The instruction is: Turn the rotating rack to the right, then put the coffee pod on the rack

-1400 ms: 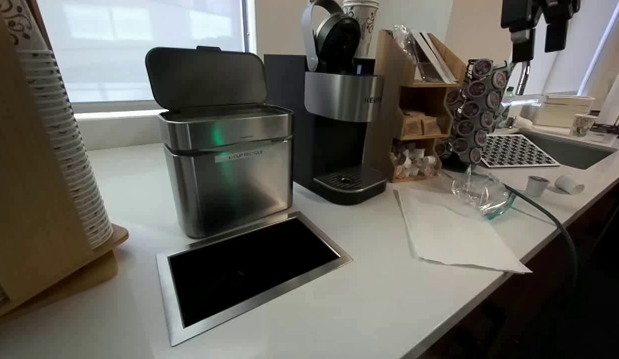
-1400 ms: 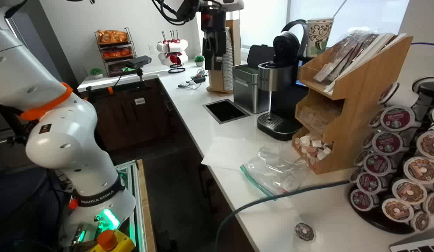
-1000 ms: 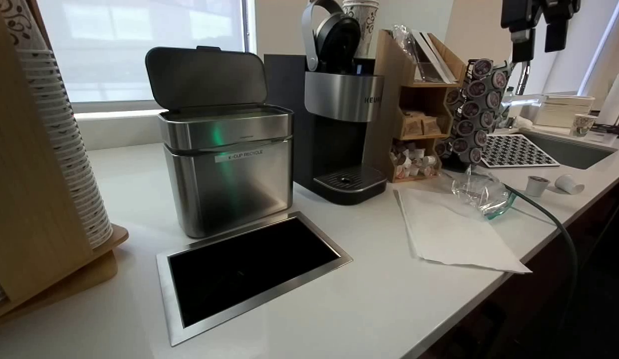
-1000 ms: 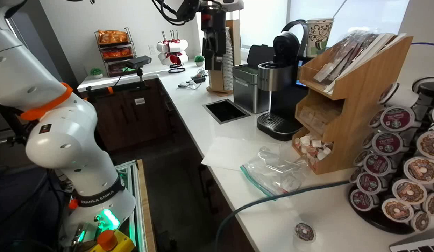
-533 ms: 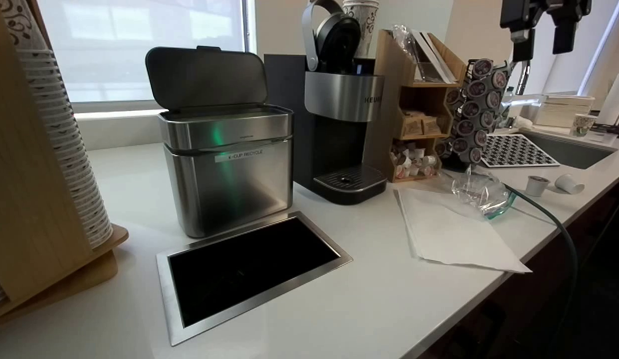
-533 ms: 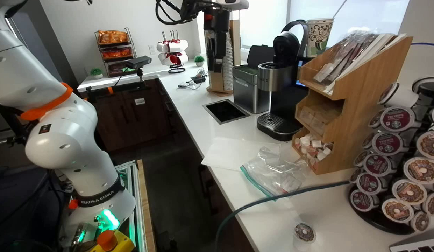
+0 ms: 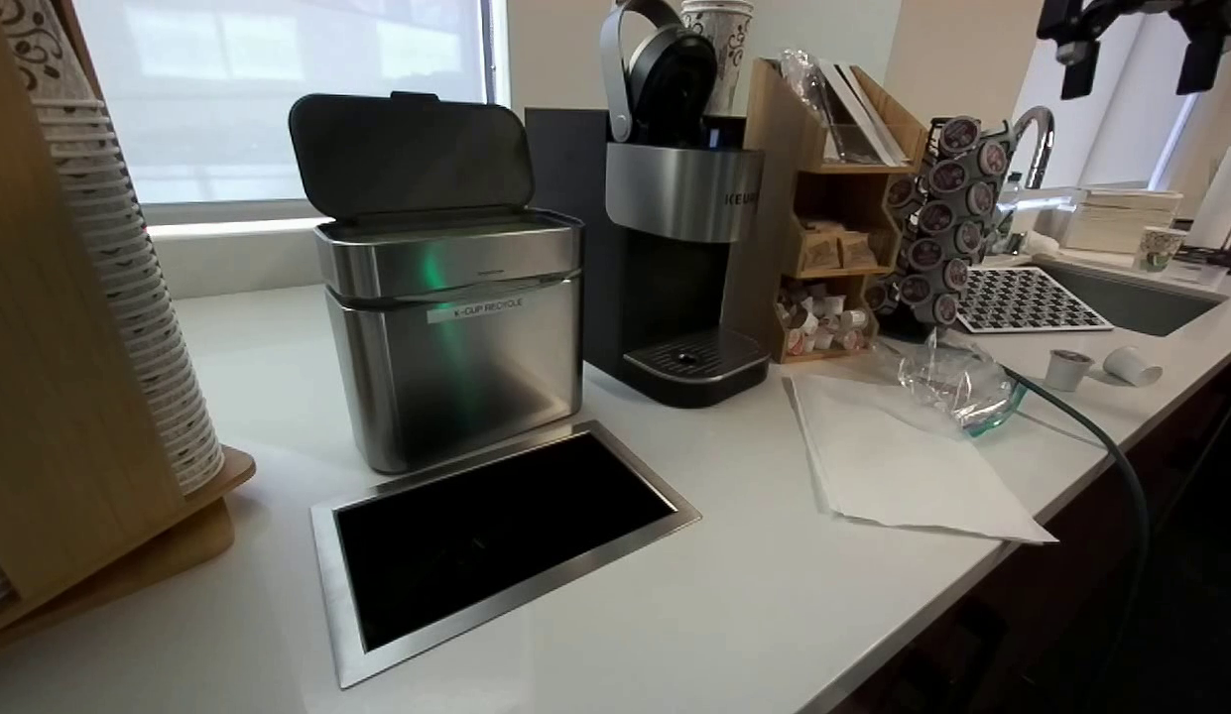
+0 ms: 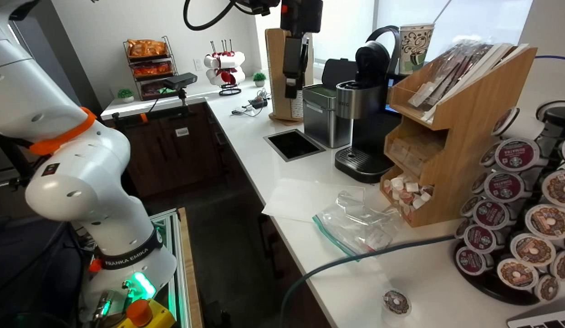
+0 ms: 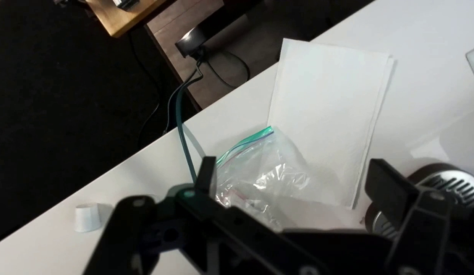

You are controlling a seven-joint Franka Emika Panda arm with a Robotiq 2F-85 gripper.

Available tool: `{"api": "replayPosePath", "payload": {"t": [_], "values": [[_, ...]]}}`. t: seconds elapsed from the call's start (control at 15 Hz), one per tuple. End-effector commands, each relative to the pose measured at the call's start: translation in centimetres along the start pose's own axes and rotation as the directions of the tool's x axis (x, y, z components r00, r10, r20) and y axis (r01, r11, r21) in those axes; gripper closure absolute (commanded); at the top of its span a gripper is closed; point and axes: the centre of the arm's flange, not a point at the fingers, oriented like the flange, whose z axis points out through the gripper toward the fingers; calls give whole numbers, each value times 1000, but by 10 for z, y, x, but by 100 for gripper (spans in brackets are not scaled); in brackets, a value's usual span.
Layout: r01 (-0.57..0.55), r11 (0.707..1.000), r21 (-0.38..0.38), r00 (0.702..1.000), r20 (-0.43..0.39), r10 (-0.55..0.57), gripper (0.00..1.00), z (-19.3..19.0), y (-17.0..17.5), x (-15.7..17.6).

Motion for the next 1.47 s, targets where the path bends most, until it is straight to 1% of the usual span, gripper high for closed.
{"api": "replayPosePath", "payload": {"t": [0.0, 0.13, 0.2, 0.4, 0.53, 0.6, 0.73, 1.0, 1.13, 1.27, 1.4], "values": [[-179, 980, 88, 984, -5, 180, 0, -27, 22, 19], [-265, 957, 121, 962, -29, 270, 0, -48, 34, 29], [-287, 950, 122, 954, -49, 294, 0, -57, 39, 38], [-330, 938, 102, 934, -111, 341, 0, -77, 52, 52], [-362, 928, 85, 921, -123, 371, 0, -86, 59, 59], [-319, 942, 102, 937, -116, 330, 0, -74, 57, 43], [-339, 936, 99, 928, -128, 350, 0, -79, 60, 51], [-345, 934, 95, 926, -129, 355, 0, -78, 59, 56], [-407, 903, 135, 862, -270, 429, 0, -73, 67, 74], [-400, 895, 198, 814, -372, 446, 0, -73, 80, 99], [-398, 871, 288, 748, -447, 490, 0, -69, 93, 120]]}}
